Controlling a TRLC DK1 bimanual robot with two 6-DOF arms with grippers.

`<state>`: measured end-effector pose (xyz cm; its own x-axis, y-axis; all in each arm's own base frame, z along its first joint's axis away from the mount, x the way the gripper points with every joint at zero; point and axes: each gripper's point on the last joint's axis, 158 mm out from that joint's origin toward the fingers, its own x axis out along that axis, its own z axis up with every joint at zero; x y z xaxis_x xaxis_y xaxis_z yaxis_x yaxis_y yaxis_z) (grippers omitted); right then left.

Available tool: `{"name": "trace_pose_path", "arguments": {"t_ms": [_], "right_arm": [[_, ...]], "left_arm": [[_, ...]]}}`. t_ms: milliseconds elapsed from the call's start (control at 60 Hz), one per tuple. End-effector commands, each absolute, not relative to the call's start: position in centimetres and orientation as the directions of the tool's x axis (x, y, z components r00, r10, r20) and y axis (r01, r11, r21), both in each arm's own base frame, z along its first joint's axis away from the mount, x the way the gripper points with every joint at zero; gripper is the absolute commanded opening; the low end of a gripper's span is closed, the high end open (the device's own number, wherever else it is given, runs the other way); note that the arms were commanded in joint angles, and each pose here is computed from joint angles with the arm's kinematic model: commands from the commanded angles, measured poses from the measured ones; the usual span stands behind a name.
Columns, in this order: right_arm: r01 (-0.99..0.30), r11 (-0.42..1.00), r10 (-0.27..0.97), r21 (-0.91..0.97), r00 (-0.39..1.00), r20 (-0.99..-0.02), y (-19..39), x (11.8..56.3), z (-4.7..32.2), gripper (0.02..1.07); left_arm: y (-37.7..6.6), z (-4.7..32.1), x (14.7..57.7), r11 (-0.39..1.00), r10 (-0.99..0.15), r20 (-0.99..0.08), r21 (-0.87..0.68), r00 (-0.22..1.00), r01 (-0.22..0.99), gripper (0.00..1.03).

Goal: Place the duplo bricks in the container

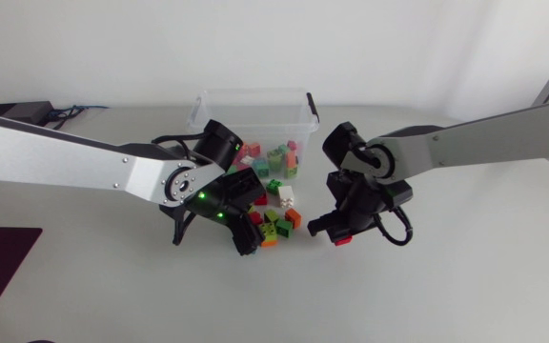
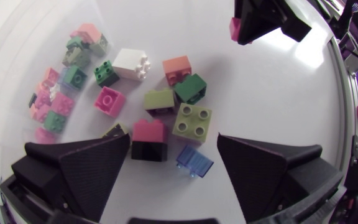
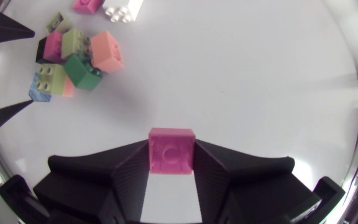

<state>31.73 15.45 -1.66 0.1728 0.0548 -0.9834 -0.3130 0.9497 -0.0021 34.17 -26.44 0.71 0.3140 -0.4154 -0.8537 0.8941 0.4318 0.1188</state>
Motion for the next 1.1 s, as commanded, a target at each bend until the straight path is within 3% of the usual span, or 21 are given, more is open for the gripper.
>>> {"name": "trace_pose_path", "arguments": {"t_ms": [0, 383, 600, 717, 867, 1083], "right_arm": [[-0.332, 0.943, 0.059, 0.0, 0.167, -0.984, 15.0, 30.8, -1.6, 0.36], [-0.332, 0.943, 0.064, -0.002, 0.187, -0.98, 14.1, 30.6, 0.2, 0.36], [-0.339, 0.941, 0.074, -0.001, 0.209, -0.975, 14.1, 30.9, 1.6, 0.36], [-0.338, 0.941, 0.078, -0.002, 0.225, -0.971, 13.9, 31.3, 2.7, 0.36], [-0.338, 0.941, 0.079, -0.005, 0.232, -0.969, 13.5, 31.4, 3.3, 0.36], [-0.345, 0.939, 0.088, -0.002, 0.247, -0.965, 13.2, 31.7, 4.5, 0.36]], "left_arm": [[-27.8, 0.4, 34.3, 0.388, -0.434, -0.851, 0.12, 0.296, 0.914, 0.96], [-29.8, -1.6, 34.1, 0.343, -0.433, -0.866, 0.099, 0.25, 0.934, 0.96], [-29.4, -2.1, 33.1, 0.334, -0.42, -0.885, 0.056, 0.202, 0.941, 0.9], [-29.1, -2.3, 32.7, 0.33, -0.407, -0.898, 0.028, 0.169, 0.943, 0.79], [-28.7, -3.3, 32.2, 0.321, -0.386, -0.912, 0.011, 0.142, 0.947, 0.76], [-28.6, -4.3, 32.1, 0.311, -0.357, -0.929, -0.022, 0.095, 0.95, 0.39]]}}
